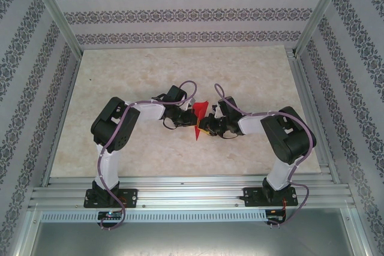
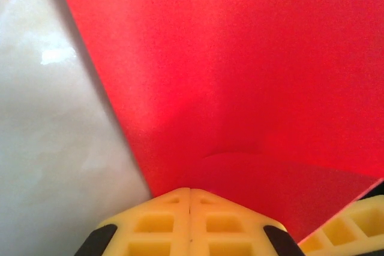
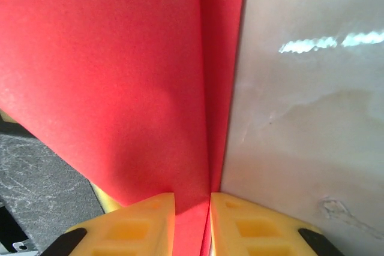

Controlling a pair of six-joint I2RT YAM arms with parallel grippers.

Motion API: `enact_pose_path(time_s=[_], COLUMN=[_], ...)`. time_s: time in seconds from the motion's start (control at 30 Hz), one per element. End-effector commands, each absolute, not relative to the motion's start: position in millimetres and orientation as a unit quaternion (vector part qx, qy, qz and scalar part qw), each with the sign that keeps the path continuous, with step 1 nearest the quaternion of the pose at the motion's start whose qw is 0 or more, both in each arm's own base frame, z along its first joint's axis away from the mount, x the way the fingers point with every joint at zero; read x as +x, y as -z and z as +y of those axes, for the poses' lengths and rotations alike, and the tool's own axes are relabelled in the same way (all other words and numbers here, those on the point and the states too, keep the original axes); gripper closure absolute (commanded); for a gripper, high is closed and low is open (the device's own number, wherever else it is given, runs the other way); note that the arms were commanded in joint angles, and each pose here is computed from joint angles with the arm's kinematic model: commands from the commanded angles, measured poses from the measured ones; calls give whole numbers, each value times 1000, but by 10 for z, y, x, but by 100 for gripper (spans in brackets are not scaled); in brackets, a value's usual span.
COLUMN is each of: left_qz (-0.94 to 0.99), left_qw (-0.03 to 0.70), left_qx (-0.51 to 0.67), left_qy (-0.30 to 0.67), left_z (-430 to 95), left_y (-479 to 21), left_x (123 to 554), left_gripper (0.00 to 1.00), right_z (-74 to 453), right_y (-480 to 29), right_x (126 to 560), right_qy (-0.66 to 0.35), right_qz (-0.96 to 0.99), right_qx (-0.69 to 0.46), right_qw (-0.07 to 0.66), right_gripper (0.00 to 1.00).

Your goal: Fold a paper plane with a square sheet of paper (fold left side to right side)

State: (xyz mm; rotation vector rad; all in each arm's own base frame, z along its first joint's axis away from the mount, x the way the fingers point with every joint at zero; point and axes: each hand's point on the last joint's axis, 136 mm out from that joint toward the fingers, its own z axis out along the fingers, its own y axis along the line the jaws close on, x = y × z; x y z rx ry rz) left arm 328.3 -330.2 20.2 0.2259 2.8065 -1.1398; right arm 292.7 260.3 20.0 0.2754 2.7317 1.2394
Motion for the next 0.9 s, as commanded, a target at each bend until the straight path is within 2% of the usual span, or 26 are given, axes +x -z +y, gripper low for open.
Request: enact_pose_path(time_s=[0.0,0.5,0.87], left_qz=[935,936,937], left_qw=[30,54,71], left_qx=[70,72,71], left_qy=[346,339,335], left_z=[-3265,-3170,-3062], left_y=[83,-196,-392], left_x=[3175,3228,3268], left_gripper=[93,86,83], right_z=[2600,2455,2467], right_y=[-115,251,238], right_x=[2954,2818,2833], right_qy=[-394,-340,-343], right_qz=[912,934,933], right_qx=[86,101,101], right_qw=[72,35,38], right_gripper=[76,77,77])
